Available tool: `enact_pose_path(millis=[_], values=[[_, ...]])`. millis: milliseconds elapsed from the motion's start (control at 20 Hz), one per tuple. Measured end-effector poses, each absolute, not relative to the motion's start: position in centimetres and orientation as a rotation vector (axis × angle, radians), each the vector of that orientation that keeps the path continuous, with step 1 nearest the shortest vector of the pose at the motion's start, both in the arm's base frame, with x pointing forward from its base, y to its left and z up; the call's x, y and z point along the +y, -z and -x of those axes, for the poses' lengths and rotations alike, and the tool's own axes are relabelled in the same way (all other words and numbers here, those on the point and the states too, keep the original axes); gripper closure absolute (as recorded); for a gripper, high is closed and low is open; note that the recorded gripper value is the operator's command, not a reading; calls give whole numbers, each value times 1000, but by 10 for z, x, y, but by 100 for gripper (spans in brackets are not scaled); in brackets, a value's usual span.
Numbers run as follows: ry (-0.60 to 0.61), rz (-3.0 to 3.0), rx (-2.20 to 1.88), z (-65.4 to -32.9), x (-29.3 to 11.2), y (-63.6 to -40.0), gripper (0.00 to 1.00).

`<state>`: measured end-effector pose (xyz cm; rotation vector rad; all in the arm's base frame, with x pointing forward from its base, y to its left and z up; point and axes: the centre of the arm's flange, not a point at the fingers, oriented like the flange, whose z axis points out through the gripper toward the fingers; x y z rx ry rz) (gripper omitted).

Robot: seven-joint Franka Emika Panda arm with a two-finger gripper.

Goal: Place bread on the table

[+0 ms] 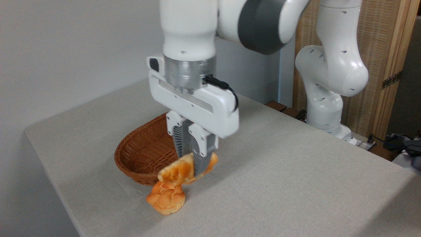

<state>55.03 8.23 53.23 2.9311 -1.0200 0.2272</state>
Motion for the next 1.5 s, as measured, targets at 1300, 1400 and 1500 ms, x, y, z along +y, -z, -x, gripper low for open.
enact_pose_path(millis=[1300, 1400, 1500], values=[[-189, -2866, -1207, -565, 52, -522, 0], [-225, -2879, -1183, -568, 32, -535, 0], [-257, -2900, -1127, -571, 15, -547, 0]])
